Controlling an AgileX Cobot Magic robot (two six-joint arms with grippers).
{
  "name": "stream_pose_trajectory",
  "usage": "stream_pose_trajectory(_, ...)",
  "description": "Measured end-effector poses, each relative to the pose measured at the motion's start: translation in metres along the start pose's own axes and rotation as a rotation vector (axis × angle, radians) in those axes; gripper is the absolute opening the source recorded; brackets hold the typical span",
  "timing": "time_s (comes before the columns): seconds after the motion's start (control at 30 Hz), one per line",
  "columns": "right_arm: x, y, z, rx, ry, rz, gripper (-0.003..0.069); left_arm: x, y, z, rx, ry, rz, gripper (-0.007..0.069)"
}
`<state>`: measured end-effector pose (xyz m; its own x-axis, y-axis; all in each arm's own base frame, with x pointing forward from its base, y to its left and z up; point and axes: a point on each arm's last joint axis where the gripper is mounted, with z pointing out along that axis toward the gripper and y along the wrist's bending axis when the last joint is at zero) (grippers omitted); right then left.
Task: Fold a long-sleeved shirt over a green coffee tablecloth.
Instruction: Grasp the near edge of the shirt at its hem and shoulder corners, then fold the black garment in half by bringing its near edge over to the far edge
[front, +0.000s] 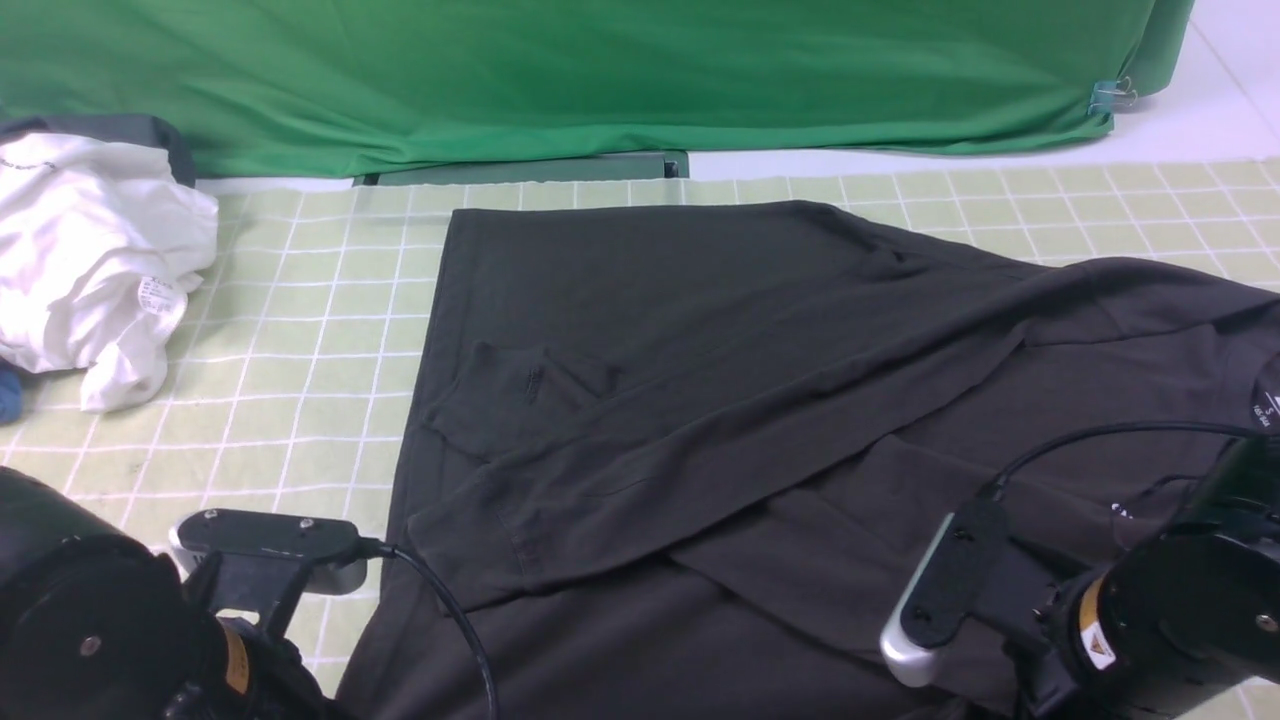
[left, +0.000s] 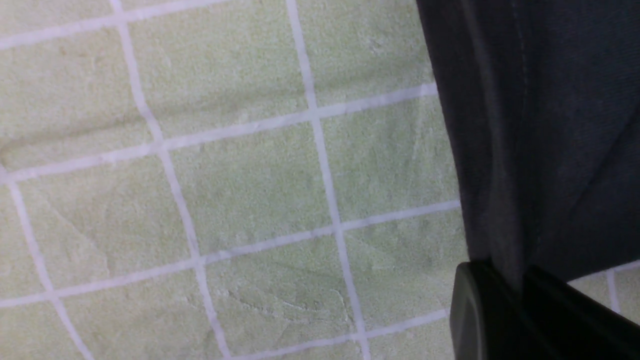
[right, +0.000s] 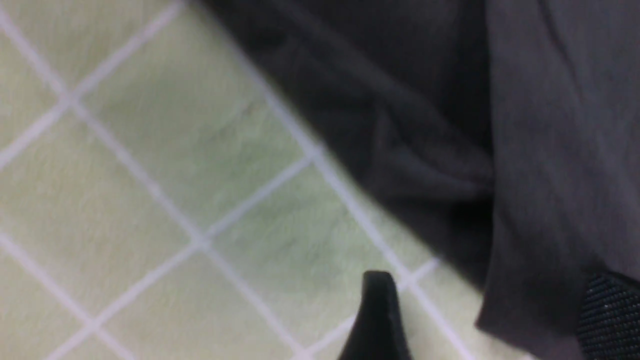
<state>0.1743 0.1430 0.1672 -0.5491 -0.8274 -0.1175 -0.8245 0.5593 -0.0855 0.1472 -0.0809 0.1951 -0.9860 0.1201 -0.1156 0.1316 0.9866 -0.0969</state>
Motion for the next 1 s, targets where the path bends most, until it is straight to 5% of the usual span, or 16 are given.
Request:
stream_pose_trajectory(0.3,-0.004,-0.004,0.007,0.032,0.015,-0.048,0.044,-0.012,0.025,-0.002,0.029,-0.052,-0.15,0.0027)
stream_pose_trajectory(0.5,-0.006,-0.004,0.015,0.029,0.027,-0.054,0.0251,-0.014,0.023,-0.003,0.112,-0.057,-0.167,0.0027)
stream_pose_trajectory(0.63,-0.006,-0.005,0.015,0.035,0.039,-0.063,0.0065,-0.014,0.021,-0.003,0.13,-0.059,-0.157,0.0027)
stream_pose_trajectory(1.0,0.012,0.027,-0.015,-0.042,0.102,-0.071,0.0048,0.004,0.019,-0.023,0.155,-0.057,-0.117,0.0027)
